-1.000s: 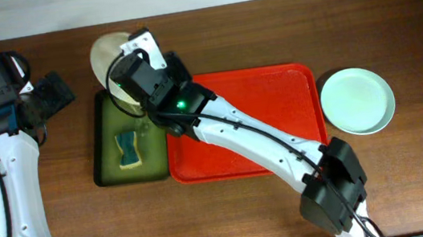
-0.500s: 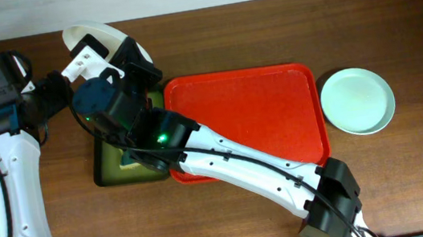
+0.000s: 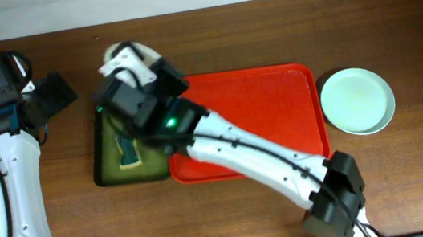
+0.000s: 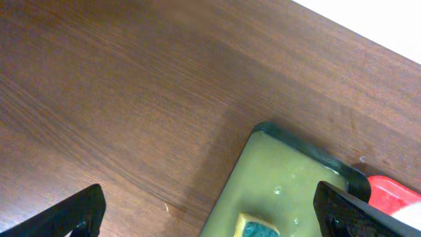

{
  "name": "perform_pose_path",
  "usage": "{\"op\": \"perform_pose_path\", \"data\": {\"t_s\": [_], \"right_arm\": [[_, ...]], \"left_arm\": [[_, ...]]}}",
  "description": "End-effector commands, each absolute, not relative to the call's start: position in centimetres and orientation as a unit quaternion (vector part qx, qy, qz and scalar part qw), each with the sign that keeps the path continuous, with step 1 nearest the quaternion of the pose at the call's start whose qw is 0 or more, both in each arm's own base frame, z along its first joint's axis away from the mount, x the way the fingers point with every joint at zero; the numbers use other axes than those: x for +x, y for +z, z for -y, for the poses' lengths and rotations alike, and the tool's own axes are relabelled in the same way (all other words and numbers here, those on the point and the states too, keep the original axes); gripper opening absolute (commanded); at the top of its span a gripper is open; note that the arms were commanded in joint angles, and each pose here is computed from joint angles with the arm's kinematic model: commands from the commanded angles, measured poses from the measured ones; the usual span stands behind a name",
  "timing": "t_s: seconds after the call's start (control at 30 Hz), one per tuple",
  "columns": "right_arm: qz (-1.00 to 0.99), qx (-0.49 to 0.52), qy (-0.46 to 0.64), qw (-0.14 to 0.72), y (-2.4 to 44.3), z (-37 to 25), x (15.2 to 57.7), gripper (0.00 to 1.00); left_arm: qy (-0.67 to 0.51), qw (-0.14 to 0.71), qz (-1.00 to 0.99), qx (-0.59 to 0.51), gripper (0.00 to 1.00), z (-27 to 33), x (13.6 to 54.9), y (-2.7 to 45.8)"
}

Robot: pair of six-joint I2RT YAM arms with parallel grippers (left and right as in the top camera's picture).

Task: Clean dirty plates on tray and stack at the side
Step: 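Place the white plate on top of the plate stack at right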

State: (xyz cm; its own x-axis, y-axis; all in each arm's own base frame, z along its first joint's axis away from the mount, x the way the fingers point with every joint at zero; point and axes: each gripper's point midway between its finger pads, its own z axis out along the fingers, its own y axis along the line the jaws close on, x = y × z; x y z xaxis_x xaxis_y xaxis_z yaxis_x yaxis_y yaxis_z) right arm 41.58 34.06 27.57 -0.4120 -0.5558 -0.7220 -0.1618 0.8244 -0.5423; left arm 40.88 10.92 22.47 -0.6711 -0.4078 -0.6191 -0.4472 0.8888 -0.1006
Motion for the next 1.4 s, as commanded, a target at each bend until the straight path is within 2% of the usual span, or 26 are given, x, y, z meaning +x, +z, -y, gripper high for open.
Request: {"op": "perform_pose_path", "data": {"t_s": [0.0,0.13,0.23,0.33,0.37,0.47,0.6,0.7,0.83,0.97,1.07,1.1,1.13,1.17,1.23,1.37], "right_arm": [[-0.912,-0.096,-0.001,0.399,23.6,-32.6,42.1,0.04],[-0.956,-0.062,0.084,0.273,19.9,-28.9,43.2,0.04],[-0.972,0.016,0.136,0.192,18.6,-22.1,44.9,0.04],[-0.977,0.119,0.109,0.138,17.4,-11.9,45.5,0.04],[-0.976,0.161,0.091,0.115,16.9,-7.1,45.1,0.04],[-0.966,0.244,0.046,0.070,16.2,2.4,42.6,0.04],[-0.937,0.346,-0.052,-0.017,16.0,15.3,35.0,0.04],[-0.918,0.389,-0.062,-0.039,16.0,18.6,32.4,0.04],[-0.916,0.392,-0.069,-0.044,15.0,19.1,32.1,0.04],[-0.916,0.391,-0.067,-0.062,10.8,18.9,31.7,0.04],[-0.916,0.392,-0.059,-0.058,10.0,18.7,32.0,0.05],[-0.917,0.393,-0.048,-0.055,9.9,18.4,32.3,0.17],[-0.917,0.393,-0.034,-0.054,9.9,18.0,32.5,0.47],[-0.918,0.391,-0.034,-0.055,9.9,17.9,32.4,0.62],[-0.928,0.366,-0.023,-0.058,9.9,17.6,32.4,0.79],[-0.941,0.330,-0.014,-0.069,9.8,16.2,32.5,0.79]], "left_arm": [[0.028,0.335,-0.911,-0.237,0.99,-10.8,41.0,22.8],[0.028,0.335,-0.911,-0.237,0.99,-10.8,41.0,22.8],[0.028,0.335,-0.911,-0.237,1.00,-10.8,41.0,22.8],[0.028,0.335,-0.911,-0.237,0.99,-10.8,41.0,22.8],[0.028,0.335,-0.911,-0.237,0.99,-10.8,41.0,22.8],[0.028,0.335,-0.911,-0.237,0.99,-10.8,41.0,22.8],[0.028,0.335,-0.911,-0.237,1.00,-10.8,41.0,22.8],[0.028,0.335,-0.911,-0.237,0.99,-10.8,41.0,22.8],[0.028,0.335,-0.911,-0.237,0.99,-10.8,41.0,22.8],[0.028,0.335,-0.911,-0.237,0.99,-10.8,41.0,22.8],[0.028,0.335,-0.911,-0.237,0.99,-10.8,41.0,22.8],[0.028,0.335,-0.911,-0.237,1.00,-10.8,41.0,22.8],[0.028,0.335,-0.911,-0.237,0.99,-10.8,41.0,22.8],[0.028,0.335,-0.911,-0.237,0.99,-10.8,41.0,22.8],[0.028,0.335,-0.911,-0.237,0.99,-10.9,41.0,22.8],[0.028,0.335,-0.911,-0.237,0.99,-10.8,41.0,22.8]]}}
